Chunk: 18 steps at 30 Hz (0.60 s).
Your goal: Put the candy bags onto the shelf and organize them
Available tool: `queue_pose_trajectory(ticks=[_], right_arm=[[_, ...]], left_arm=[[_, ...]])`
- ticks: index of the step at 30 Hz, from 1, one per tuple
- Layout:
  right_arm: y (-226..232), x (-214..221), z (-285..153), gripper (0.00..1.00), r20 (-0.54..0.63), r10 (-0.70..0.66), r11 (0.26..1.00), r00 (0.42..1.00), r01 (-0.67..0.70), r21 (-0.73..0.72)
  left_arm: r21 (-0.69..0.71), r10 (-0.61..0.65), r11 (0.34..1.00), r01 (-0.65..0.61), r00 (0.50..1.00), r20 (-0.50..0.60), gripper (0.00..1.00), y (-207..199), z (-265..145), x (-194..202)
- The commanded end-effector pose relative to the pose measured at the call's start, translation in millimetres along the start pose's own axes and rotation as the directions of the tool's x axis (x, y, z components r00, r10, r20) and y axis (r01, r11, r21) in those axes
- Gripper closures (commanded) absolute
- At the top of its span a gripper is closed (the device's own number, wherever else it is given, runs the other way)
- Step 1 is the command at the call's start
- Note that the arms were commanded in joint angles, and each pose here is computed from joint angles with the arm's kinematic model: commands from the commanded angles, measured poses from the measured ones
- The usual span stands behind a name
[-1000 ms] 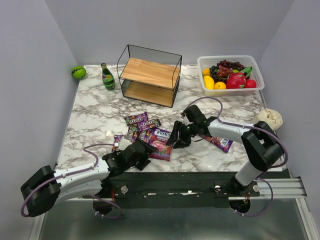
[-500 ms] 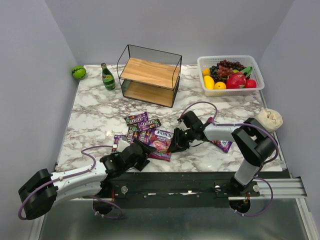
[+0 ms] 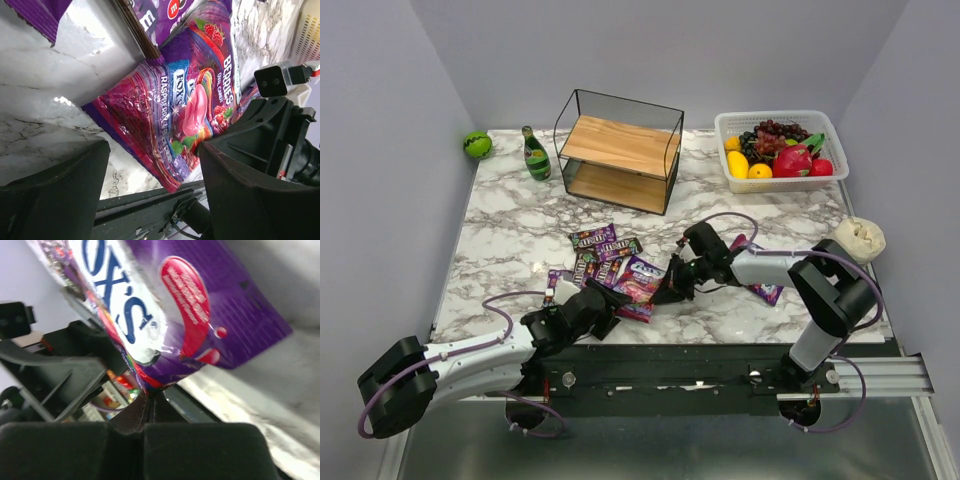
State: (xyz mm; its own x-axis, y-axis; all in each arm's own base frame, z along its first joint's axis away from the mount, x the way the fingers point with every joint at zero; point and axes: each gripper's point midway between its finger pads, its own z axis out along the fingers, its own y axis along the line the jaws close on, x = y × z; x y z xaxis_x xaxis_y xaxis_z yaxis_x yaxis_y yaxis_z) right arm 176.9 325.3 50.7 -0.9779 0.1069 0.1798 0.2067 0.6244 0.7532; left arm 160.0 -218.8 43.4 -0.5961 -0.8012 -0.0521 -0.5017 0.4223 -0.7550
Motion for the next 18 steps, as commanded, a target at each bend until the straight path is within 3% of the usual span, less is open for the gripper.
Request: queue_pose_trajectory(ticks=[1,8,13,16,18], right_arm=[[26,14,-9,0.99,-0.064,0.041,0.995,0.997,-0.047,-0.086],[27,29,-3,0.99,-0.157,0.026,0.994,0.987,-0.041,-0.098],[21,43,-1,0.99,-0.22,0.003,0.995,0.975,-0.025,-0.098],[17,46,-3,0.99,-0.231,-0.014,0.995,0.973,-0.008,-0.097],[11,47,-4,0.97,-0.219,-0.03,0.996,0.975,0.012,-0.083]], left_arm=[[-0.003,0.04,0.999,-0.04,0.995,0.092,0.19,10,5,-17],[0.026,0.051,0.998,-0.055,0.991,0.126,0.31,0,10,-21],[0.062,0.05,0.996,-0.059,0.989,0.137,0.33,-10,11,-21],[0.071,0.056,0.995,-0.067,0.989,0.139,0.41,-14,12,-21],[0.073,0.063,0.995,-0.073,0.989,0.135,0.57,-18,11,-19]])
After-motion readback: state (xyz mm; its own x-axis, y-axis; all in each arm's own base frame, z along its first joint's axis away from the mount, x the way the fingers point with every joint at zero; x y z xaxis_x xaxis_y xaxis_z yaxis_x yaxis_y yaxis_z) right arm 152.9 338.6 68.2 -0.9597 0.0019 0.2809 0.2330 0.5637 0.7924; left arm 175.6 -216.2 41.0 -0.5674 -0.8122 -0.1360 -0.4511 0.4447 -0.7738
